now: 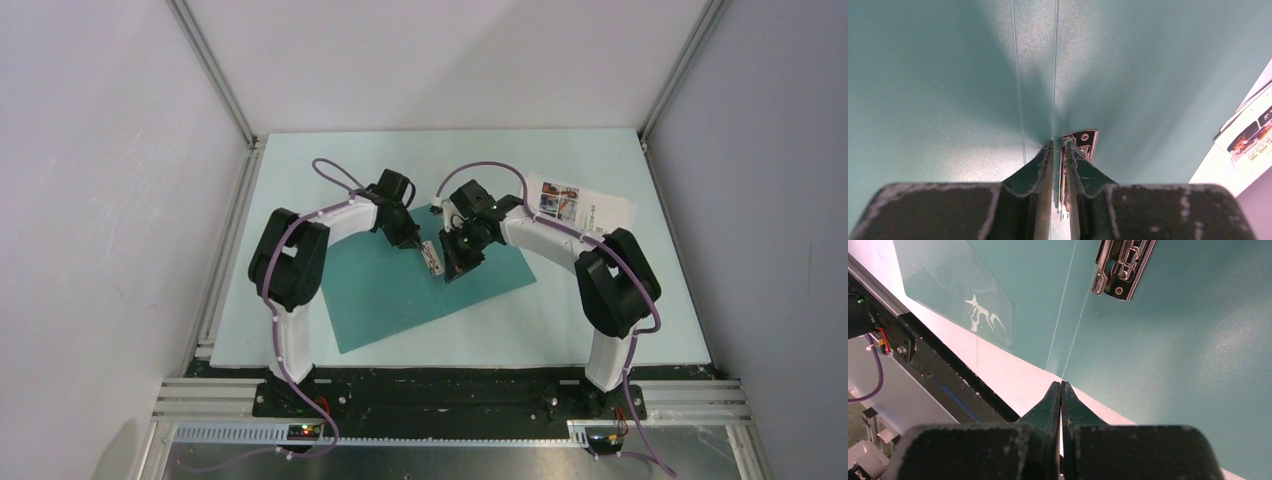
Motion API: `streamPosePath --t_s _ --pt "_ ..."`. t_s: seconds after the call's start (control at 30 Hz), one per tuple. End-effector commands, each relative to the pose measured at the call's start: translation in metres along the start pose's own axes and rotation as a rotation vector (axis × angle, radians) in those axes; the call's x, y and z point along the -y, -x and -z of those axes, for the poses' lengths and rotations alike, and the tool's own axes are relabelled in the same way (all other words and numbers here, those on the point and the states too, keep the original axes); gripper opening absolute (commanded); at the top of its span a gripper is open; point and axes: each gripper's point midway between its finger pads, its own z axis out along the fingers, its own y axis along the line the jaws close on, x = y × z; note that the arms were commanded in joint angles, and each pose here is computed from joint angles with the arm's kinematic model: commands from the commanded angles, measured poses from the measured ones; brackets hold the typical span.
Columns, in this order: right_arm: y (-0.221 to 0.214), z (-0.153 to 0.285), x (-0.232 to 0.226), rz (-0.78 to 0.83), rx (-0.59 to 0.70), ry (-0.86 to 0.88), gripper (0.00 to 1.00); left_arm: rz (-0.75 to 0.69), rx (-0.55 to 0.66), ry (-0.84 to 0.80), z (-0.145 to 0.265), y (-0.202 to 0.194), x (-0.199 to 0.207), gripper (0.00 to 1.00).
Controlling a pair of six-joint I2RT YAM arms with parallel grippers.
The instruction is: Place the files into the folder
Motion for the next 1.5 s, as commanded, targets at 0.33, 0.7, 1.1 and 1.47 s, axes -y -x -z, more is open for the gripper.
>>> streamPosePath --t_s 0.33,0.7,1.1,1.47 --pt "0.051 -0.029 0.004 0.104 0.129 -0.196 0.0 0.048 -0.013 0.029 -0.019 0.0 -0.012 0.06" --pt "0.061 -0.045 0.011 0.194 0.187 -0.38 0.02 0.098 -0.059 0.034 -0.02 -0.013 -0.019 0.0" --pt "0.057 -0.055 0.025 0.21 0.179 -0.464 0.1 0.103 -0.069 0.04 -0.023 -0.016 -0.022 0.0" --pt "0.057 -0.062 0.018 0.212 0.172 -0.42 0.09 0.103 -0.078 0.046 -0.024 -0.019 -0.025 0.0"
